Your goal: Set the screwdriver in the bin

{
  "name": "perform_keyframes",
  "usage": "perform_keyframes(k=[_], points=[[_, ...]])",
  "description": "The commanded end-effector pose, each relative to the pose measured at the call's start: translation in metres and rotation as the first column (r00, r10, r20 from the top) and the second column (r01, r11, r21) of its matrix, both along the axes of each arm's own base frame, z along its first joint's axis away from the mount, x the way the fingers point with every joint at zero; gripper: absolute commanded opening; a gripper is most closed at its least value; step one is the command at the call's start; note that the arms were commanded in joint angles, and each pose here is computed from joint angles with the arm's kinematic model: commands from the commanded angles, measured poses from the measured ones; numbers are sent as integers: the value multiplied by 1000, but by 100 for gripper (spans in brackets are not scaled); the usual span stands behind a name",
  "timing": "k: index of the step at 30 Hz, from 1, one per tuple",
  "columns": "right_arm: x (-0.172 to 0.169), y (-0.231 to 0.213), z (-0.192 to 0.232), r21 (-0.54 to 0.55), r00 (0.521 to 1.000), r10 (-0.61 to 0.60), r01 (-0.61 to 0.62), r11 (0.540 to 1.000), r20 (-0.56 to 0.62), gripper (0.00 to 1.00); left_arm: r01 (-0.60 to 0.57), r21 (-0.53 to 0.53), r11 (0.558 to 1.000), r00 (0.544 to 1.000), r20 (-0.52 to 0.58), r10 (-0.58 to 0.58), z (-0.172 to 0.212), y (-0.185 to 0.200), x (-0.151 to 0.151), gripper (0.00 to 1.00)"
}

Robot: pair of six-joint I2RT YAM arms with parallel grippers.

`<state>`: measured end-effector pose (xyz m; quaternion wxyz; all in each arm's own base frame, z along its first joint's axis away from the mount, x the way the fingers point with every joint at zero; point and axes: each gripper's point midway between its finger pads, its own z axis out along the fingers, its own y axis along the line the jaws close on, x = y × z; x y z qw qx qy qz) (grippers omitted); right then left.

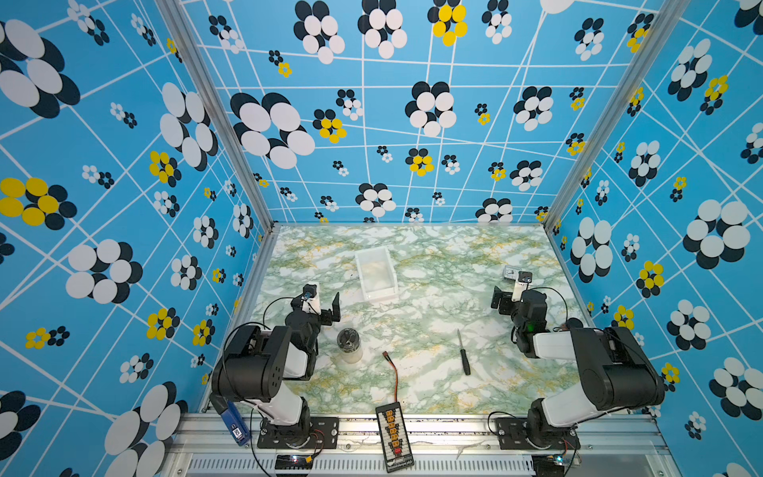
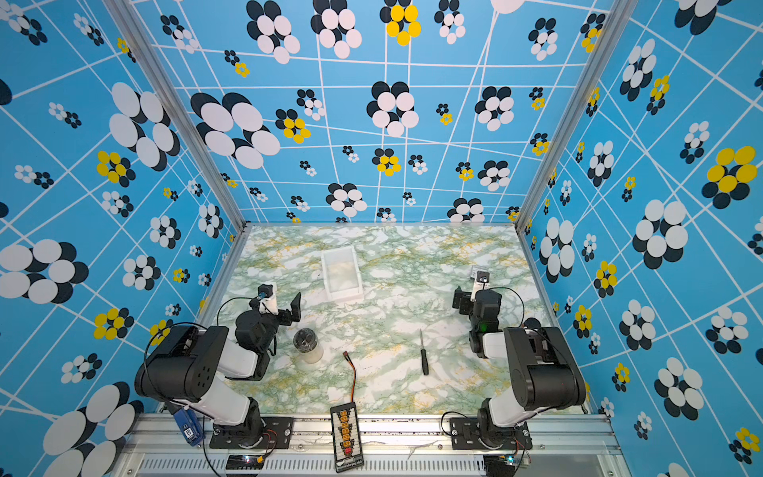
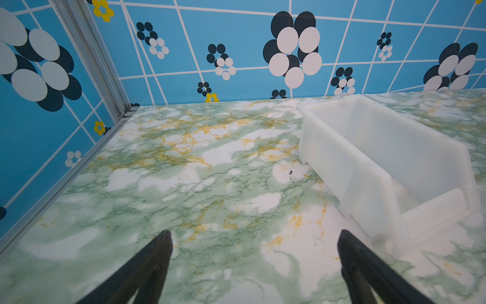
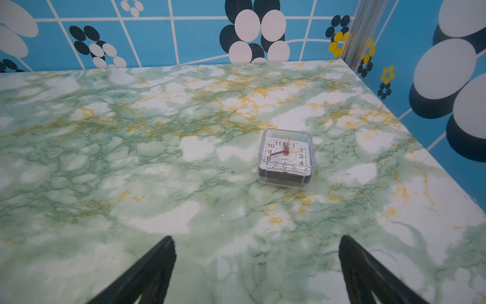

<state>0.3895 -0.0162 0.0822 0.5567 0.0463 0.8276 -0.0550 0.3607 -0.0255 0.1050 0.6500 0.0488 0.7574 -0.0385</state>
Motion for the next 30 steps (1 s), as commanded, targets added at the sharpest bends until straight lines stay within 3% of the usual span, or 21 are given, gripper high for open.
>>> perform_keyframes(k=[1, 5, 10, 17, 23, 27, 30], points=[[7, 0, 11, -2, 999, 6, -6, 1000, 39, 99, 15, 13, 1000, 1000, 23, -15, 5, -1, 0, 99], [7, -2, 11, 1, 999, -4, 4, 1000, 37, 99, 132, 52, 990, 991, 15, -133, 3, -23, -2, 99], [6, -9, 14, -2, 998, -43, 44, 999, 45, 99, 133, 73, 988, 991, 15, -134, 3, -26, -3, 99], [4, -16, 43, 10, 994, -101, 102, 995, -41, 99, 150, 67, 986, 989, -14, -149, 23, -29, -4, 99], [-27, -19, 65, 126, 922, -239, 287, 950, -305, 99, 148, 66, 987, 967, -220, -130, 30, -26, -4, 99], [-57, 24, 70, 174, 908, -135, 218, 960, -397, 90, 170, 135, 976, 935, -334, -116, 28, -22, -14, 99], [-88, 52, 60, 217, 847, -55, 198, 956, -529, 80, 161, 200, 966, 908, -413, -66, 29, -11, -24, 99]])
